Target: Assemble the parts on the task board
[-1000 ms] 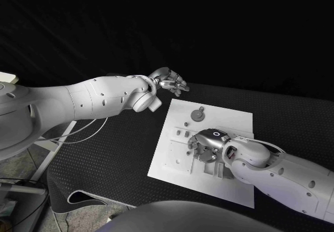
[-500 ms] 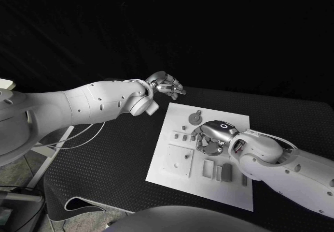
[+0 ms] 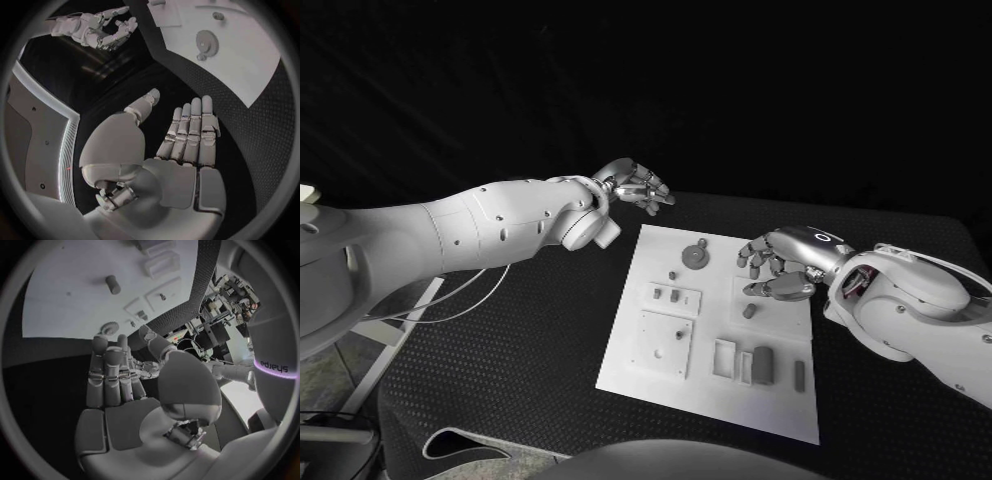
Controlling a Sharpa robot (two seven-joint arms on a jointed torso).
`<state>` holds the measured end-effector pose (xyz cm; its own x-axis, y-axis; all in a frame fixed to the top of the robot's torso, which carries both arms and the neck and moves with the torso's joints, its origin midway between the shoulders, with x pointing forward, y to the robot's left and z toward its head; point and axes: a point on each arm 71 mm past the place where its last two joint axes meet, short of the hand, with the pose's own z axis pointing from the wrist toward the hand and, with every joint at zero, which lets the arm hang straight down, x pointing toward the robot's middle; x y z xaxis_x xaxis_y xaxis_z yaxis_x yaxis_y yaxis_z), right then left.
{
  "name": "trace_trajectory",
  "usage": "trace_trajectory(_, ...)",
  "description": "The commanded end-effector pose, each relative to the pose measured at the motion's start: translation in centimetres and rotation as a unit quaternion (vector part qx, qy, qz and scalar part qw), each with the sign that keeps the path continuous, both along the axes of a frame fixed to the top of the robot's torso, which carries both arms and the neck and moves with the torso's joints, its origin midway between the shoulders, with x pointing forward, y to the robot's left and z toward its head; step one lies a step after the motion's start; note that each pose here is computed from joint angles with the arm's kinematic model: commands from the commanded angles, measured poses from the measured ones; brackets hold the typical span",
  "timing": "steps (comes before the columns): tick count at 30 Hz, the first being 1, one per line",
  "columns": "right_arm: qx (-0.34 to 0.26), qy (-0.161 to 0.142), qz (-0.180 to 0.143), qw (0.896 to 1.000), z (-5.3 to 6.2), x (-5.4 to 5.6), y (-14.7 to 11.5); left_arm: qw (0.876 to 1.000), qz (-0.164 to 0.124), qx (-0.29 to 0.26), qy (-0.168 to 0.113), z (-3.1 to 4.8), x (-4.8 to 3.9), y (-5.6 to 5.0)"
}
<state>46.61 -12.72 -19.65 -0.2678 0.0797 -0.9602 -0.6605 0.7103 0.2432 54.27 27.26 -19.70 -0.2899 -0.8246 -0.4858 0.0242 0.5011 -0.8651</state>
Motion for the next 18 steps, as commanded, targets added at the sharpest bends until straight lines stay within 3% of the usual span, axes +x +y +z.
trace_trajectory(1,-0.053,0.007,-0.003,0.999,-0.5,-0.3,-0.2,1.000,-0.008,-0.002,-0.006,0.14,0.03,-0.1)
trace_trajectory(6,-0.077,-0.006,-0.006,0.997,-0.8,0.0,-0.6,1.000,-0.009,-0.002,-0.005,0.12,0.02,-0.1)
trace_trajectory(18,-0.125,-0.008,-0.011,0.992,-3.8,0.6,-1.1,1.000,-0.010,-0.002,-0.005,0.09,0.06,-0.1)
